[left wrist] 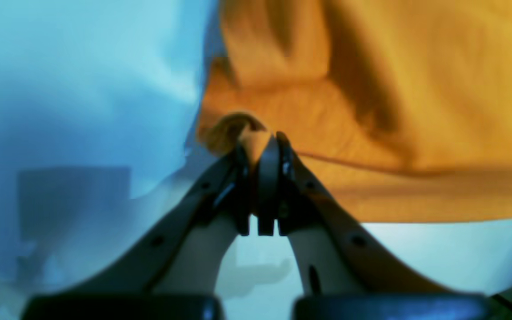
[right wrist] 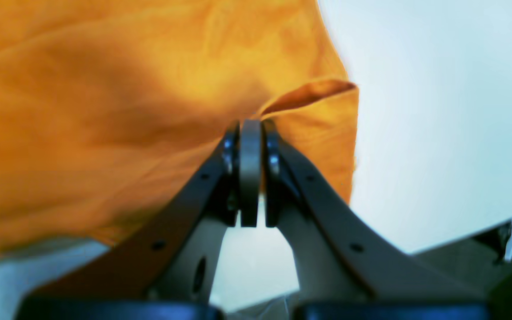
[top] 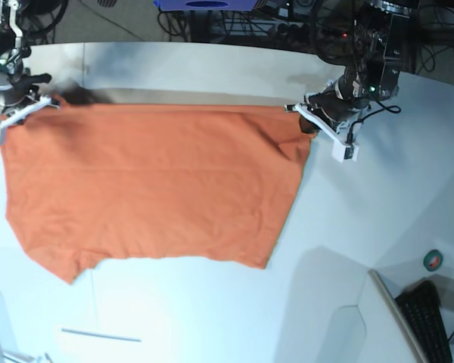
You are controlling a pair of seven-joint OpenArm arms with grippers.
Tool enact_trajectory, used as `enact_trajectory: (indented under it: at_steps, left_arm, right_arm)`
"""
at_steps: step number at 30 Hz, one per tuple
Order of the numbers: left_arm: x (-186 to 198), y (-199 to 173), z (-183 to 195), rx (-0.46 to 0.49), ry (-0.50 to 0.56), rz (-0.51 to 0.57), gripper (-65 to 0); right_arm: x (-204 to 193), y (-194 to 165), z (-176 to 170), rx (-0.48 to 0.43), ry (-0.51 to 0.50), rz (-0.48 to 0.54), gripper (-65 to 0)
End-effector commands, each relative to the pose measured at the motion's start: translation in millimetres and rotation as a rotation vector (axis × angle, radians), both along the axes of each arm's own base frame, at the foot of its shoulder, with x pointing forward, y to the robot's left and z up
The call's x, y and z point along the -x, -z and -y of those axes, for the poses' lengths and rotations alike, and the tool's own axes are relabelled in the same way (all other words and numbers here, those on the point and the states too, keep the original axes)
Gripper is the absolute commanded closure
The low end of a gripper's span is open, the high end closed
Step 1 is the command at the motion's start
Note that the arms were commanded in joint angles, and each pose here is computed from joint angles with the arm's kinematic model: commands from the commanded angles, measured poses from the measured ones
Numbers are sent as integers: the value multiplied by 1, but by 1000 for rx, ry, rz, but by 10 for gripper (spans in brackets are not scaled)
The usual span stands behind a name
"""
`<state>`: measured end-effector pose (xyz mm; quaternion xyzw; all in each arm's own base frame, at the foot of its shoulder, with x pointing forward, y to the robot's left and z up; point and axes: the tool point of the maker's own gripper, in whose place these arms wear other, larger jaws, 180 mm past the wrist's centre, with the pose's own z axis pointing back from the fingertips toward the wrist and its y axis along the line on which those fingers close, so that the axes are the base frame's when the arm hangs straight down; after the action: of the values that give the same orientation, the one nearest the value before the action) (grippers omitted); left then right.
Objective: Layout the t-shirt on the table in an organized manner, then fold the t-shirt properly
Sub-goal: 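Release the shirt edge and lift both grippers away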
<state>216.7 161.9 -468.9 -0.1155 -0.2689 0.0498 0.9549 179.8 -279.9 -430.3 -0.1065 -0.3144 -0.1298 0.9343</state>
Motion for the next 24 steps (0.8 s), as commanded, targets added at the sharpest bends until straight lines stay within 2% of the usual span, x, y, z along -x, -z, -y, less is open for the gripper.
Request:
enact_trajectory:
  at_steps: [1, 7, 11, 17, 20, 24]
  left_arm:
    - [1, -7, -5, -13, 0, 24, 0]
    - [36, 2, -3, -14, 9, -36, 0]
    - [40, 3, -1, -8, 7, -44, 0]
    - [22, -14, 3, 1, 13, 18, 0]
    - [-3, -19, 9, 36, -37, 61, 0]
    - [-11, -8, 11, 74, -86, -12, 0]
  right_arm:
    - [-3, -10, 7, 36, -8, 29, 0]
    - [28, 8, -6, -3, 13, -36, 0]
    - [27, 7, -8, -6, 12, -31, 0]
    - [-6, -6, -7, -3, 7, 44, 0]
    - [-24, -12, -9, -6, 2, 76, 0]
    - [-51, -20, -22, 0, -77, 109, 0]
